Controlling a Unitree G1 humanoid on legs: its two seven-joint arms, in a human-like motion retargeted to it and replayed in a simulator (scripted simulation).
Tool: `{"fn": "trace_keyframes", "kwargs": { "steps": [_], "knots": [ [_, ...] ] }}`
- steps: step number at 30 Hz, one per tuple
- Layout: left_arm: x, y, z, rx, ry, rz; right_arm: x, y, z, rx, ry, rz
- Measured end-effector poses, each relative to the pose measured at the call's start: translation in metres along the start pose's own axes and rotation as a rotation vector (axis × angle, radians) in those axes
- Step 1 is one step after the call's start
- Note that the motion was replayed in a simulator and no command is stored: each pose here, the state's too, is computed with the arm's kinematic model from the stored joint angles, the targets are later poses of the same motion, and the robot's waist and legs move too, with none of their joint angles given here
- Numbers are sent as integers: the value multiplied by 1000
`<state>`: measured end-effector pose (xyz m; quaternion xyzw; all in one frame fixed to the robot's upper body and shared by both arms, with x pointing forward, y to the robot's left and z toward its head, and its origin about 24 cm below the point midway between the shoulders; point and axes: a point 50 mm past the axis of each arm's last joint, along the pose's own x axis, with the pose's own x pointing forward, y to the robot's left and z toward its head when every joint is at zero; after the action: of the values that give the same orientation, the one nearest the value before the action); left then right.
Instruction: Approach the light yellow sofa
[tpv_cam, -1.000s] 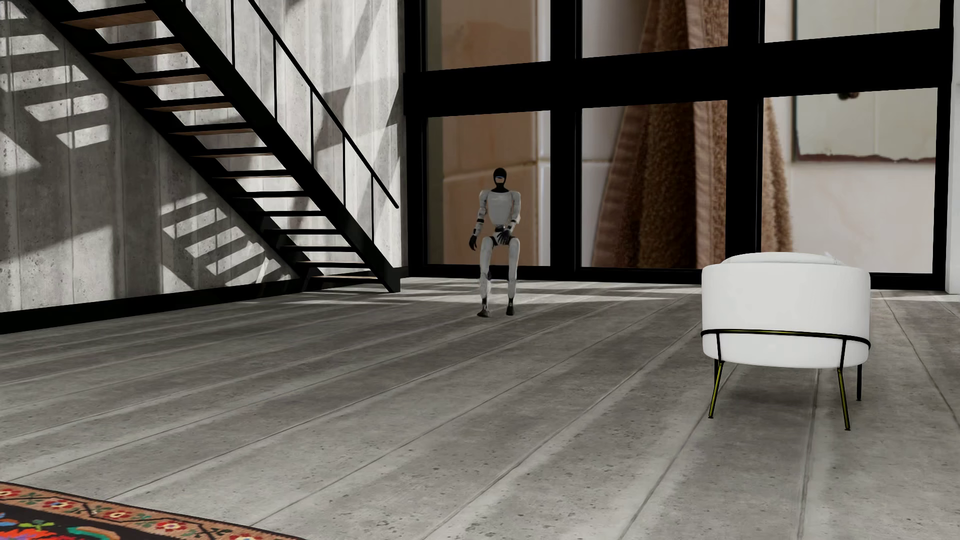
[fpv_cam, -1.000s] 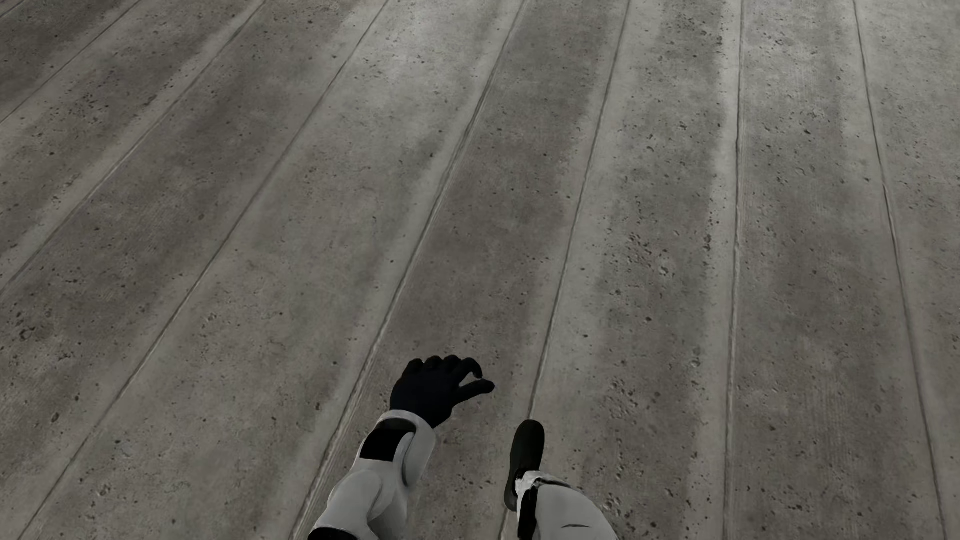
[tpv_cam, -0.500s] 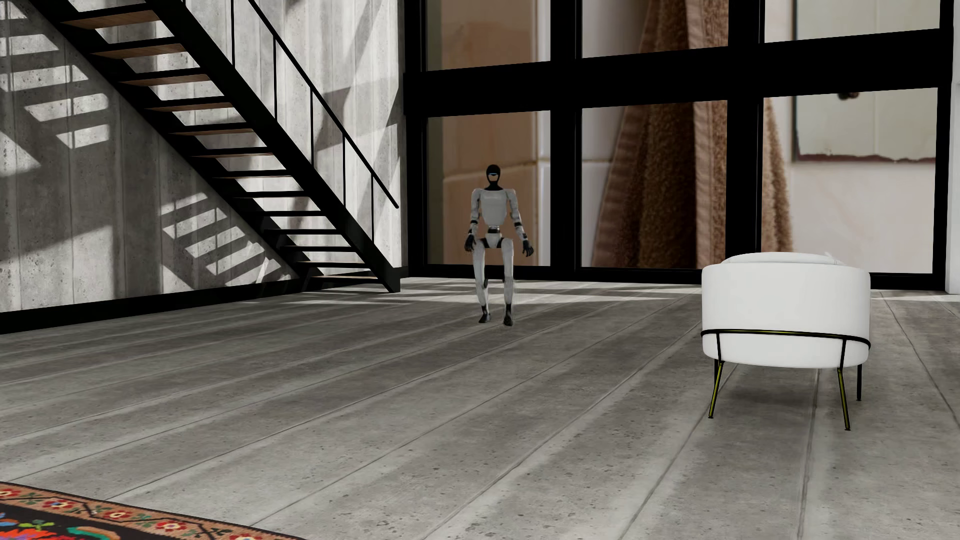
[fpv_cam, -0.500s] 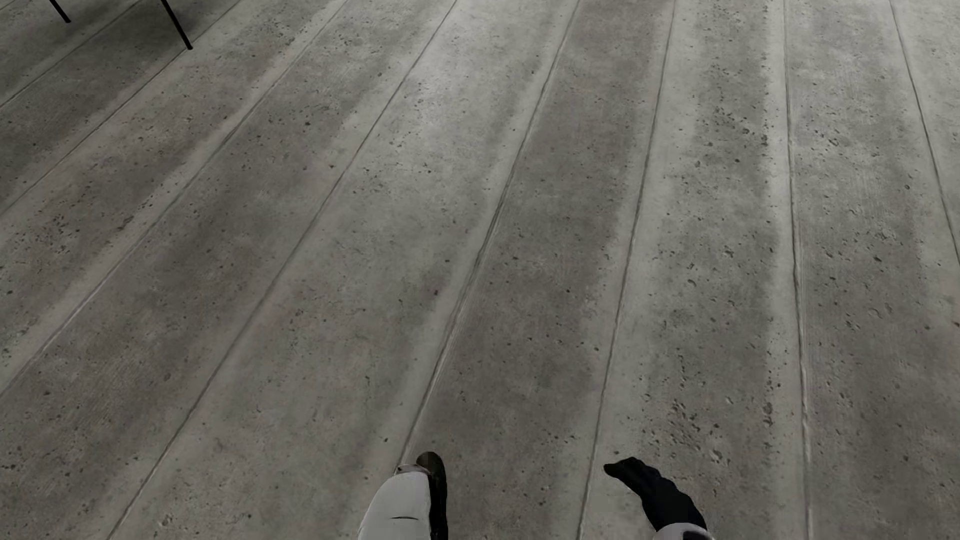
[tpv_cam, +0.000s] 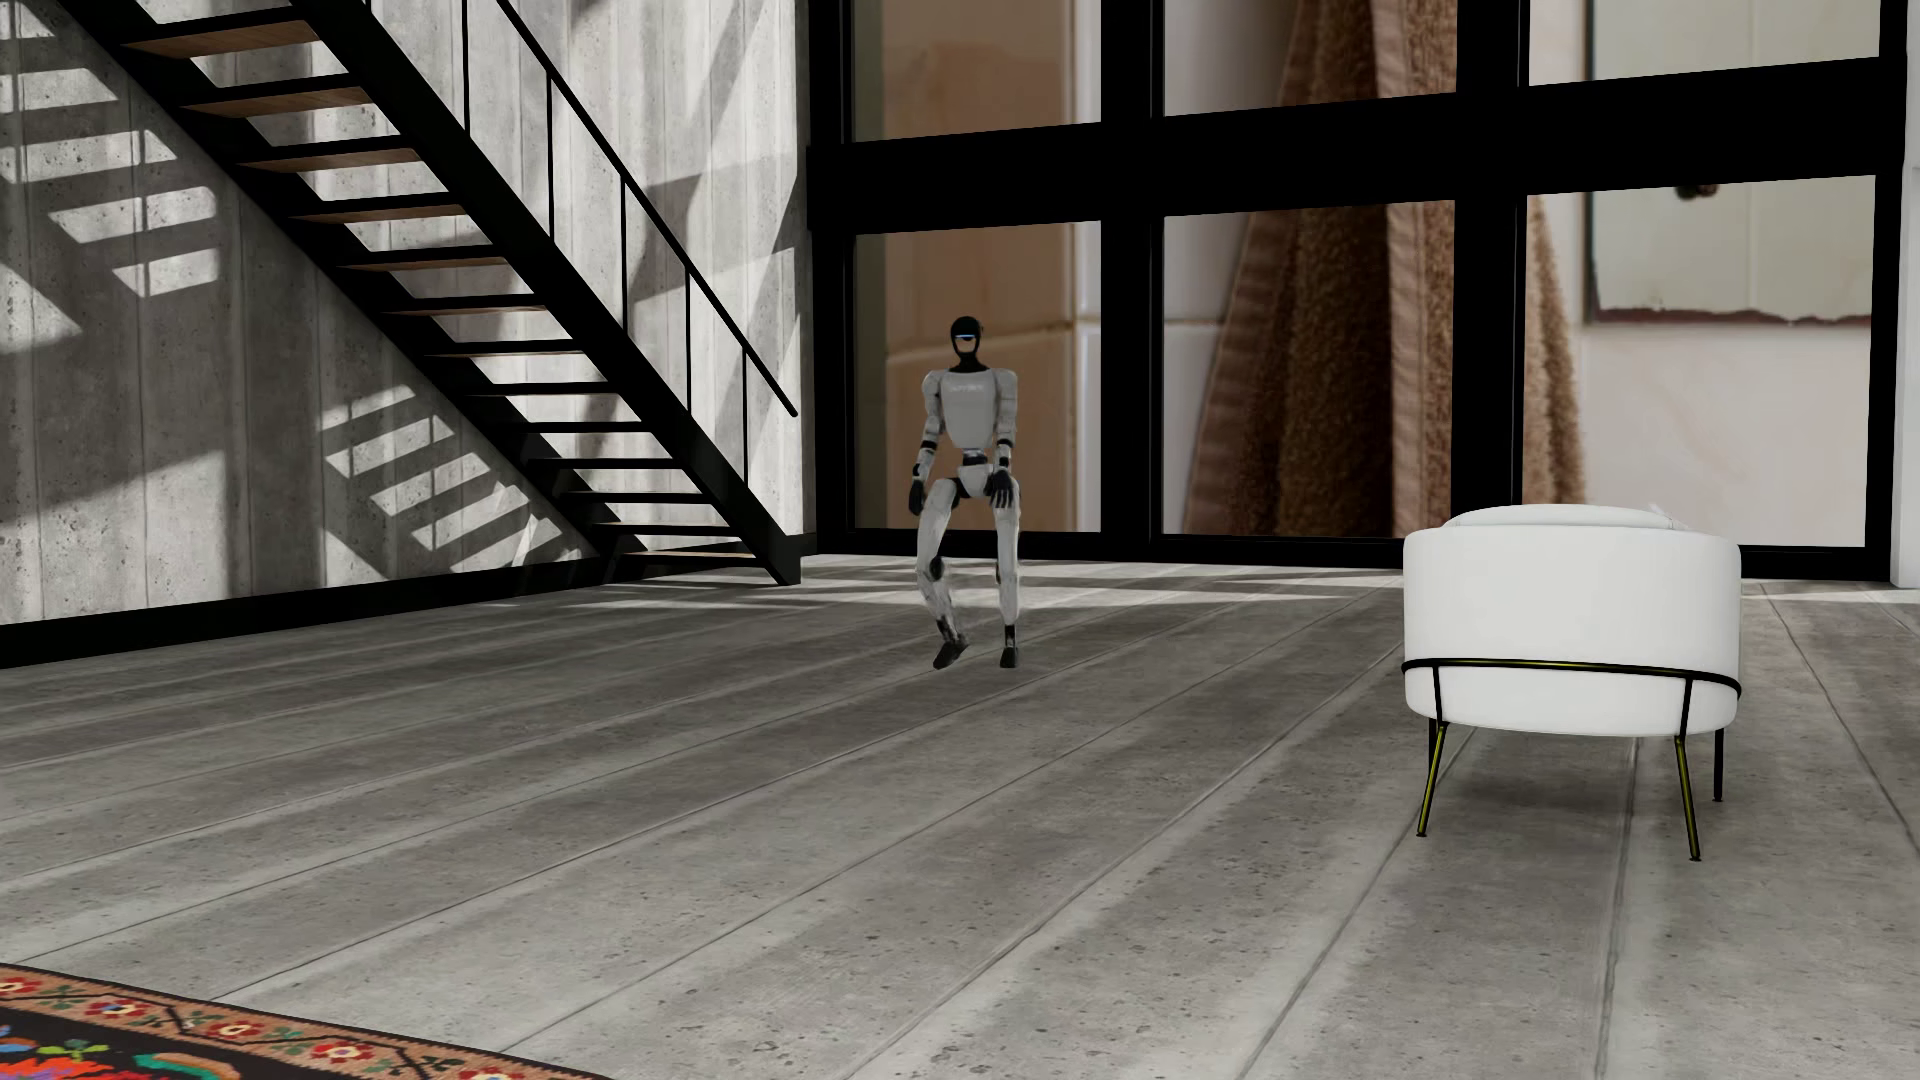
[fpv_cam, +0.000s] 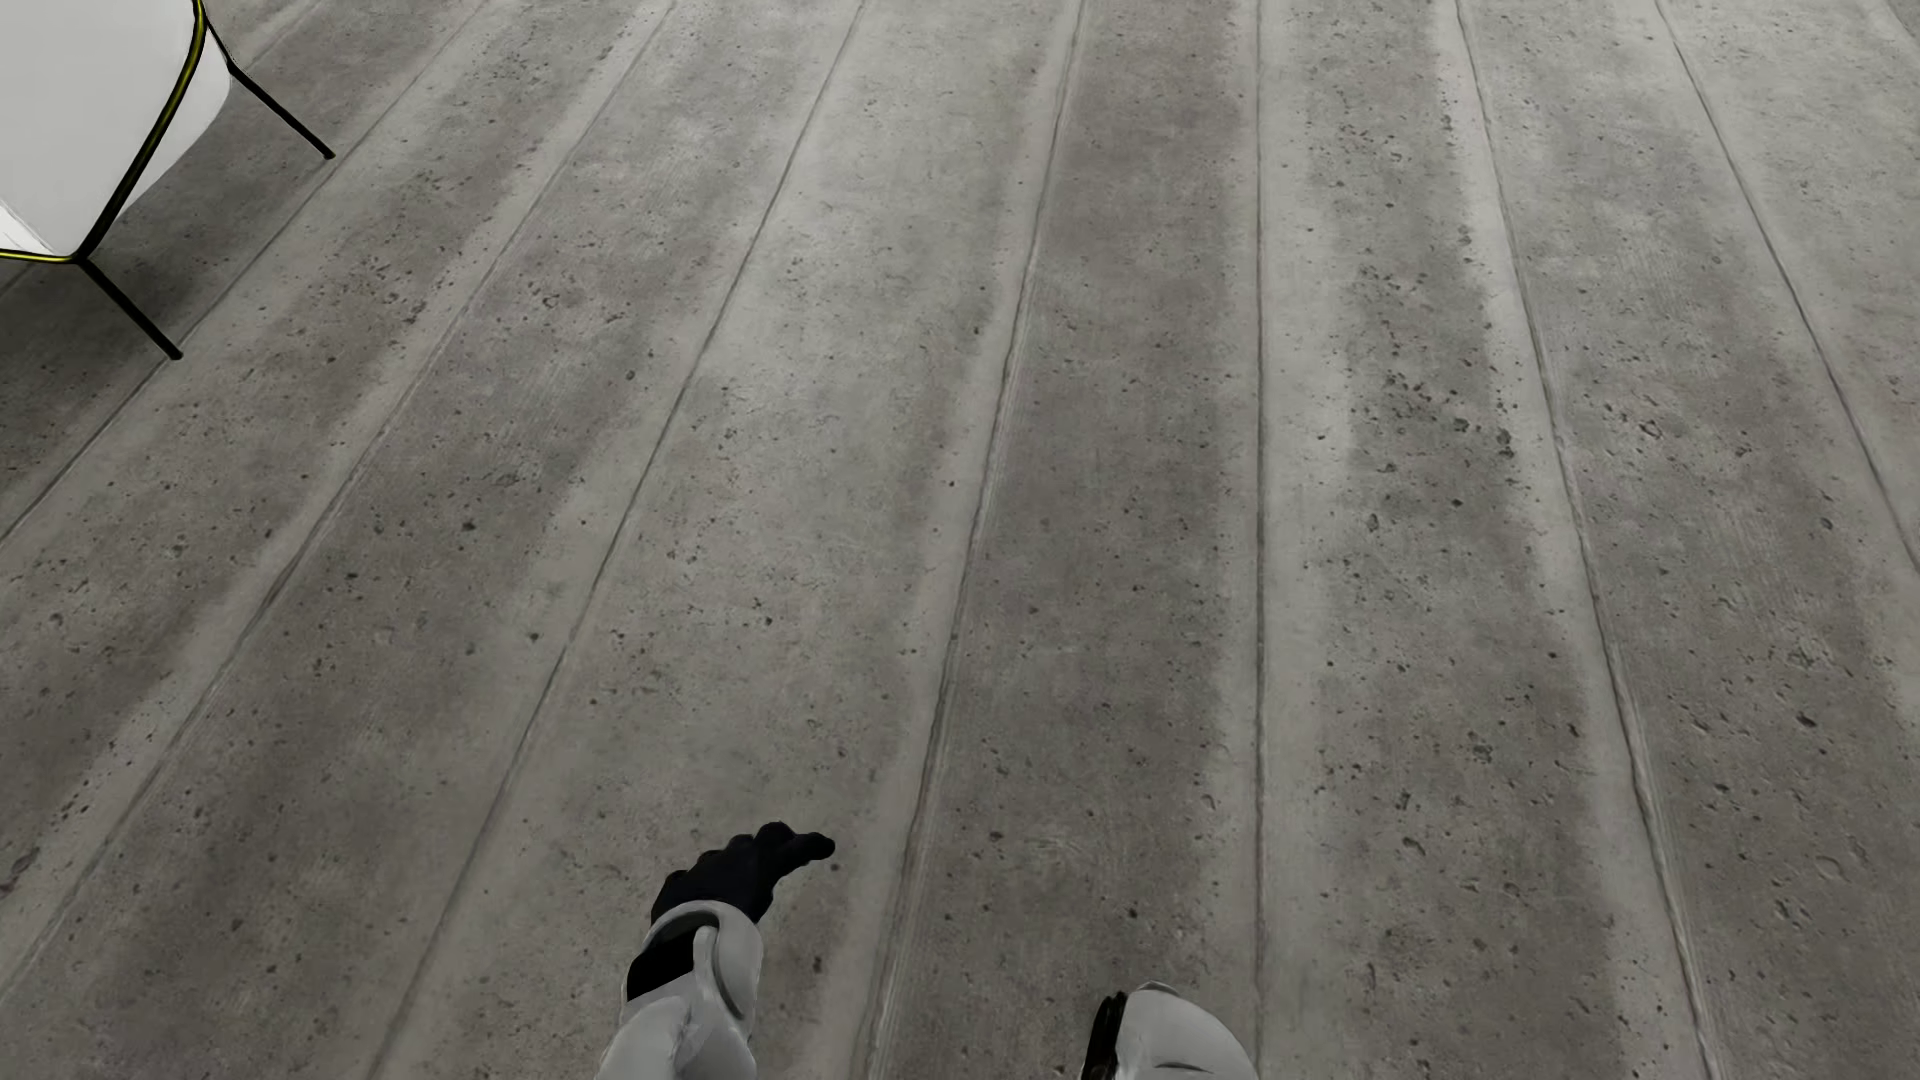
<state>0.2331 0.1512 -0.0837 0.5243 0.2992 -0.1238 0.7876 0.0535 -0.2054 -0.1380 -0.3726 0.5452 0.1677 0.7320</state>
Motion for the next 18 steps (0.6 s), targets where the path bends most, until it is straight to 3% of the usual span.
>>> {"fn": "trace_keyframes", "kwargs": {
  "steps": [3, 5, 7, 9, 13, 16, 18],
  "knots": [
    [10, 84, 61, 56, -260, 273, -8, 15, -26, 134, 102, -90],
    [8, 116, 78, 159, -312, 366, -11, 33, -39, 121, 184, -60],
    [8, 124, 65, 211, -280, 395, -9, 49, -39, 12, 189, 66],
    [9, 106, 38, 183, -202, 360, -6, 54, -34, -31, 182, 130],
    [-3, -2, -53, 104, 172, -15, 3, 19, 1, 90, 81, -88],
    [-64, -99, -118, 134, 394, -400, 6, -19, 48, 131, -118, -211],
    [-111, -148, -141, 235, 391, -726, 1, -47, 79, 75, -240, -293]
  ]
}}
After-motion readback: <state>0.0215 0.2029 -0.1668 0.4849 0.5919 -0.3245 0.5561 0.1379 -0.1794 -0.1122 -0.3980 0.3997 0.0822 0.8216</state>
